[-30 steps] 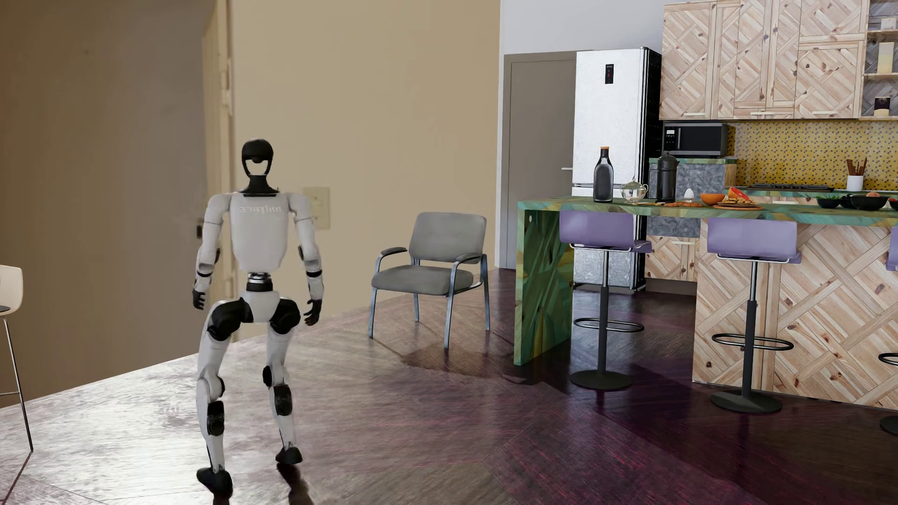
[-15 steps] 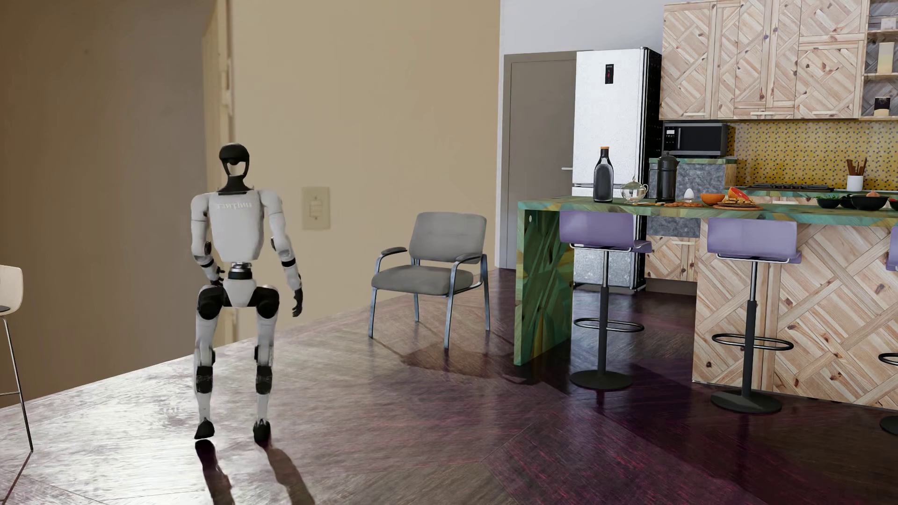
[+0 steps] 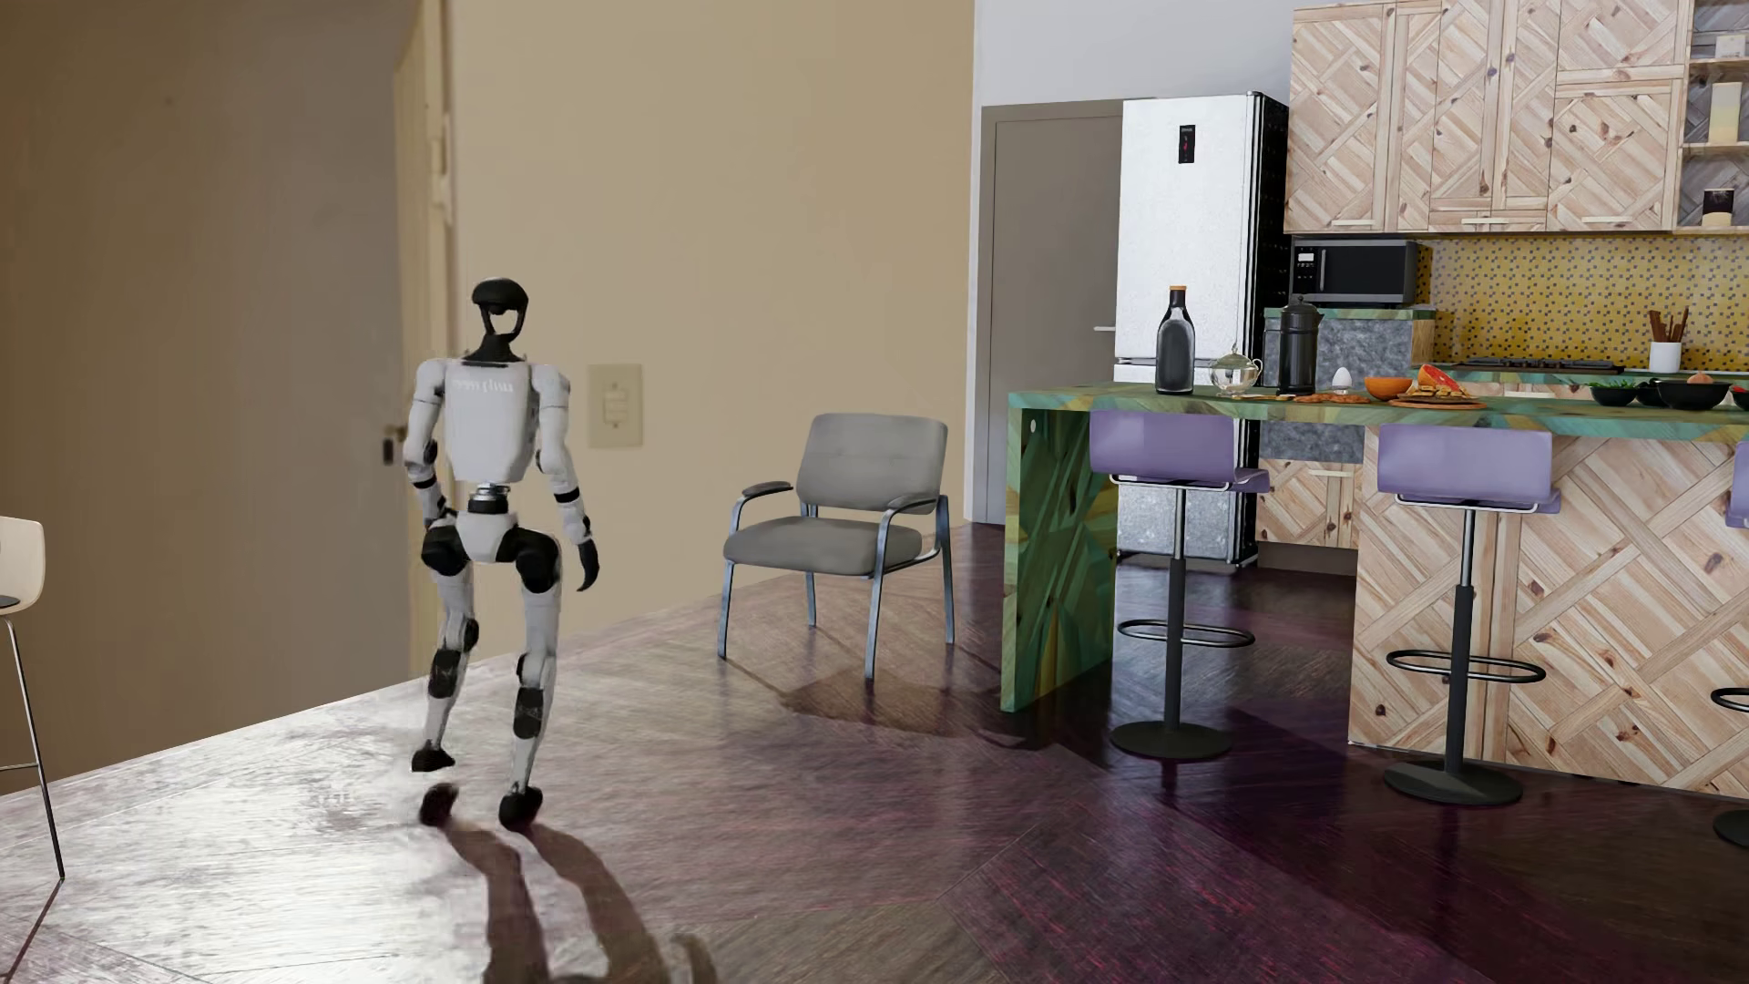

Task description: Move towards the officechair

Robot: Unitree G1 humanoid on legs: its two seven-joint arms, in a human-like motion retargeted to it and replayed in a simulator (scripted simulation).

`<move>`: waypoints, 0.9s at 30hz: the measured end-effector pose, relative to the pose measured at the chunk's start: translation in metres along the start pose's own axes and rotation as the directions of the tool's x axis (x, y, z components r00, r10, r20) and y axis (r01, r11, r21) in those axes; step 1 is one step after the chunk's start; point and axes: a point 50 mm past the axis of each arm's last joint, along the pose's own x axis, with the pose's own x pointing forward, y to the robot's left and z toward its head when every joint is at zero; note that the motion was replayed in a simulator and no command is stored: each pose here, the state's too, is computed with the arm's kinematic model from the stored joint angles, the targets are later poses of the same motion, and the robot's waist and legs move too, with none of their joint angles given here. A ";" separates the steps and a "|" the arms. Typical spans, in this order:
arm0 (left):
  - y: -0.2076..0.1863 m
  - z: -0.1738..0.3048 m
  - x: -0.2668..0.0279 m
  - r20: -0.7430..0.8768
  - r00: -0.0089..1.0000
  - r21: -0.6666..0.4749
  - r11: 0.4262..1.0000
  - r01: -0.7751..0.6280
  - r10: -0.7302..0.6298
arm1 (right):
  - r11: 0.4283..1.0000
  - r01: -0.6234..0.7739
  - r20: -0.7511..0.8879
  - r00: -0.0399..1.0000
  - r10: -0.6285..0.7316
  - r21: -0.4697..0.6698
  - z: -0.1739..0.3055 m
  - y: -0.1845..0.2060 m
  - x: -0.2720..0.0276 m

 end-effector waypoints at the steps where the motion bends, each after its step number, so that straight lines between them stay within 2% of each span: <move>1: 0.012 -0.022 -0.009 -0.088 0.996 0.036 0.999 -0.002 0.005 | 0.999 0.005 0.093 0.996 -0.009 0.041 0.029 0.008 0.002; 2: 0.020 -0.041 -0.017 -0.163 0.987 0.052 0.999 -0.004 0.012 | 0.999 -0.020 0.194 0.981 0.014 0.030 0.061 0.017 0.003; 3: 0.033 -0.053 -0.020 -0.210 0.977 0.083 0.996 -0.018 0.035 | 0.998 -0.059 0.226 0.973 0.053 0.020 0.072 0.023 0.005; 5: 0.054 -0.013 0.003 -0.102 0.986 0.059 0.990 -0.125 0.131 | 0.991 -0.130 0.168 0.978 0.127 0.008 0.044 0.014 0.005; 6: 0.042 0.013 0.011 -0.001 0.991 0.007 0.991 -0.133 0.133 | 0.992 -0.128 0.133 0.983 0.126 0.006 0.028 -0.001 0.001; 8: -0.001 0.075 0.025 0.207 0.977 -0.067 0.997 -0.042 0.055 | 0.997 -0.071 0.045 0.997 0.070 0.015 -0.003 -0.020 -0.008; 9: -0.022 0.092 0.027 0.269 0.963 -0.047 0.998 0.032 -0.018 | 0.997 -0.073 -0.056 0.996 0.071 -0.036 -0.026 -0.014 -0.007; 10: -0.033 0.075 0.022 0.253 0.965 -0.024 0.996 0.081 -0.073 | 0.995 -0.074 -0.091 0.994 0.067 -0.072 -0.030 -0.009 -0.004; 11: -0.026 0.036 0.013 0.155 0.984 0.005 0.996 0.094 -0.093 | 0.998 -0.056 -0.050 0.997 0.054 -0.039 -0.014 -0.002 0.000; 12: -0.007 0.008 0.004 0.052 0.994 0.054 0.994 0.090 -0.093 | 0.998 -0.047 0.035 0.998 0.045 0.041 0.009 0.006 0.001; 13: 0.010 -0.018 -0.006 -0.064 0.995 0.079 0.994 0.080 -0.075 | 0.996 -0.064 0.120 0.991 0.056 0.065 0.031 0.016 0.001; 15: 0.028 -0.060 -0.025 -0.239 0.971 0.100 0.993 0.057 -0.032 | 0.989 -0.139 0.297 0.948 0.117 0.053 0.087 0.030 0.004; 16: 0.036 -0.048 -0.017 -0.215 0.976 0.095 0.995 0.002 0.018 | 0.983 -0.177 0.290 0.945 0.154 0.055 0.083 0.030 0.006; 18: 0.046 0.008 0.010 -0.039 0.990 0.029 0.990 -0.135 0.136 | 0.980 -0.193 0.196 0.964 0.179 0.056 0.043 0.008 0.002; 20: 0.005 0.067 0.024 0.150 0.983 -0.084 0.992 -0.089 0.101 | 0.989 -0.143 0.097 0.986 0.139 0.036 0.012 -0.004 -0.006; 21: -0.020 0.075 0.029 0.177 0.983 -0.100 0.995 -0.024 0.041 | 0.988 -0.150 -0.049 0.988 0.149 -0.028 -0.023 0.008 -0.007; 22: -0.032 0.072 0.027 0.182 0.983 -0.084 0.996 0.033 -0.017 | 0.975 -0.191 -0.125 0.976 0.177 -0.114 -0.034 0.025 -0.007; 23: -0.021 0.061 0.025 0.162 0.986 -0.032 0.998 0.049 -0.043 | 0.965 -0.169 -0.111 0.983 0.149 -0.203 -0.024 0.018 -0.006; 25: 0.017 0.007 0.015 -0.022 1.000 0.044 0.999 0.012 -0.011 | 0.982 -0.068 0.043 0.996 0.077 -0.178 0.029 0.011 0.001; 27: 0.030 -0.011 0.001 -0.117 0.993 0.122 0.992 -0.002 0.017 | 0.981 -0.062 0.137 0.987 0.088 -0.181 0.049 0.013 0.001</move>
